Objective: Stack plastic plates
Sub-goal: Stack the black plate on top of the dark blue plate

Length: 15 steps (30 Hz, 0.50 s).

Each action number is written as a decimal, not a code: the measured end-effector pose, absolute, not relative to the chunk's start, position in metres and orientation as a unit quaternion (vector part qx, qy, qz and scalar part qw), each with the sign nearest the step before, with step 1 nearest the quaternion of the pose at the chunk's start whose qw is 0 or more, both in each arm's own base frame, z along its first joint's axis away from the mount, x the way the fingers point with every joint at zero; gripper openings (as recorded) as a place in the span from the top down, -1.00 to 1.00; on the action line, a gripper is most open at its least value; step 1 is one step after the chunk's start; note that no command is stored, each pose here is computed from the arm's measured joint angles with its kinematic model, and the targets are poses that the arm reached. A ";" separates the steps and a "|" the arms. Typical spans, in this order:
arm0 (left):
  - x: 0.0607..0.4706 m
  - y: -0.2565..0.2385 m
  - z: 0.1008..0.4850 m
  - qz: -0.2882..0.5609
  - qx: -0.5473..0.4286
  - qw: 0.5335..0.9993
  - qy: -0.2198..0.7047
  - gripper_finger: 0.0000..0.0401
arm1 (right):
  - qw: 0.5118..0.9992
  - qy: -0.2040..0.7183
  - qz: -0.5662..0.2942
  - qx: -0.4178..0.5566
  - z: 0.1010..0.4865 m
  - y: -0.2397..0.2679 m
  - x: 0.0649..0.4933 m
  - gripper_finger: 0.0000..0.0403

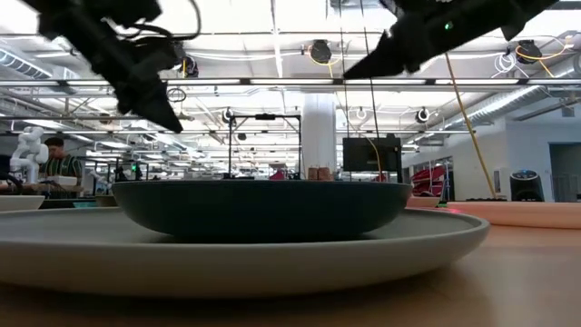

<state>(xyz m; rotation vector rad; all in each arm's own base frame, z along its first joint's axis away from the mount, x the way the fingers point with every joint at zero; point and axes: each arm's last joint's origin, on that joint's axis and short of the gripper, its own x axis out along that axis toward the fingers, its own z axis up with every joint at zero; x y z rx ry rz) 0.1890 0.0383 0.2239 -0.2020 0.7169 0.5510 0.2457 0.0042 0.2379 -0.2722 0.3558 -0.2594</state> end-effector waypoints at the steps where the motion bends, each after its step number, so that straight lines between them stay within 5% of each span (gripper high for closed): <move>1: 0.193 0.042 0.228 0.260 -0.065 0.889 0.371 0.97 | 0.969 0.167 -0.125 -0.131 0.242 0.001 0.244 0.99; 9: 0.224 0.082 0.228 0.014 0.042 0.871 0.490 0.97 | 0.973 0.157 -0.123 -0.117 0.249 -0.007 0.237 0.99; 15: 0.234 0.118 0.210 0.026 0.005 0.855 0.518 0.97 | 0.967 0.199 -0.125 -0.100 0.241 -0.009 0.234 0.99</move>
